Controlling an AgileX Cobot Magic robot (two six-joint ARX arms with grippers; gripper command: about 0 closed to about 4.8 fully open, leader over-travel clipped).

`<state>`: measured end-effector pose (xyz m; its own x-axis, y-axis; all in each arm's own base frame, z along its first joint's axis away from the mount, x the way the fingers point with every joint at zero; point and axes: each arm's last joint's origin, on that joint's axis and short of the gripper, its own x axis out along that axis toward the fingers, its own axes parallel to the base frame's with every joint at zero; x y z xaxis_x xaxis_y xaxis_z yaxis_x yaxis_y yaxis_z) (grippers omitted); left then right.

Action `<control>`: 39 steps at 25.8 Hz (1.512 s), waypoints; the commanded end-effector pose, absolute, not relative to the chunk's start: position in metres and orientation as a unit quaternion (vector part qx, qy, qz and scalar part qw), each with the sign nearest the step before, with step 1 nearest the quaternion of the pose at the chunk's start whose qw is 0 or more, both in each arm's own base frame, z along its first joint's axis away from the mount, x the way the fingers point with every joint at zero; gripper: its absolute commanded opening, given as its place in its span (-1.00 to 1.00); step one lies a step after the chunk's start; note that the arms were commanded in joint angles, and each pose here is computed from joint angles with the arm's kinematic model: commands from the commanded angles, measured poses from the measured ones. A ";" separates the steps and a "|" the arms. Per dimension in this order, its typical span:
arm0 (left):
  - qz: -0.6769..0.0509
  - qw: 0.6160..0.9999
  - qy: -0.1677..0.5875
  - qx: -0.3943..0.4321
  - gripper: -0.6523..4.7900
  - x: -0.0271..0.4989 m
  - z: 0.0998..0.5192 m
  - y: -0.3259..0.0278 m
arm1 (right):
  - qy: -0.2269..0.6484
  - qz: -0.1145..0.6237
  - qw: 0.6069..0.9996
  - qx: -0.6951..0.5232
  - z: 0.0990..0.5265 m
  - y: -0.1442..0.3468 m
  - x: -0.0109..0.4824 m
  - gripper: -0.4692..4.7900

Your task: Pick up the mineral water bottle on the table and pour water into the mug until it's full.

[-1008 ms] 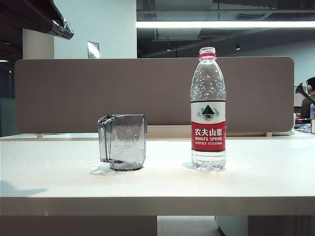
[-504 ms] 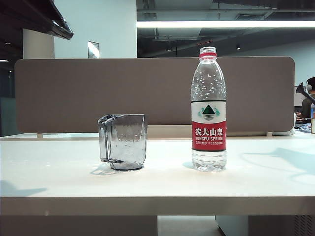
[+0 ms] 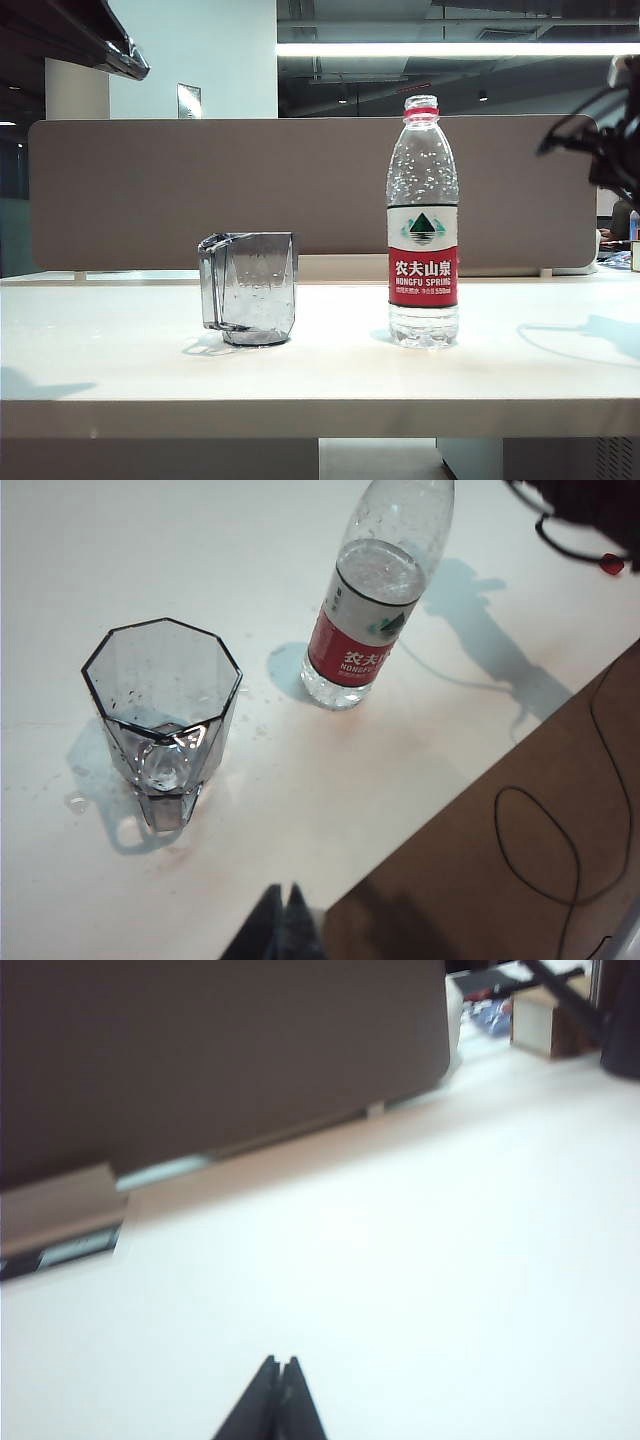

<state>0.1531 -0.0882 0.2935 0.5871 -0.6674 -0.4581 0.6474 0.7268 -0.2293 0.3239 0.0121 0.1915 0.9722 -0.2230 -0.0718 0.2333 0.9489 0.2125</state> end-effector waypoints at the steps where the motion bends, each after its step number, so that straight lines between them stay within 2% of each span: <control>1: -0.370 0.893 0.255 -0.019 -0.78 0.153 0.297 -0.088 | -0.002 -0.090 0.989 0.113 0.169 0.024 0.292 -0.81; 7: -0.371 0.893 0.256 -0.019 -0.78 0.153 0.296 -0.088 | -0.042 -0.032 0.997 0.052 0.151 0.048 0.246 -0.81; 10: -0.370 0.893 0.256 -0.019 -0.78 0.153 0.296 -0.088 | -0.022 0.001 1.000 0.002 0.144 0.068 0.228 -0.81; 16: -0.370 0.893 0.256 -0.019 -0.78 0.153 0.296 -0.088 | 0.014 -0.003 1.000 -0.019 0.129 0.083 0.201 -0.81; 26: -0.370 0.893 0.255 -0.019 -0.78 0.153 0.297 -0.088 | 0.051 -0.015 0.995 0.079 0.114 0.073 0.182 -0.81; 29: -0.370 0.893 0.256 -0.019 -0.78 0.153 0.296 -0.088 | 0.056 0.030 0.996 0.067 0.114 0.076 0.182 -0.81; 32: -0.370 0.893 0.255 -0.019 -0.78 0.153 0.297 -0.088 | 0.054 0.080 0.995 0.005 0.115 0.079 0.183 -0.81; 35: -0.370 0.893 0.255 -0.019 -0.78 0.153 0.297 -0.088 | 0.051 0.124 0.991 0.008 0.116 0.083 0.185 -0.81; 39: -0.370 0.893 0.255 -0.019 -0.78 0.153 0.297 -0.088 | 0.050 0.147 0.988 0.011 0.117 0.084 0.185 -0.81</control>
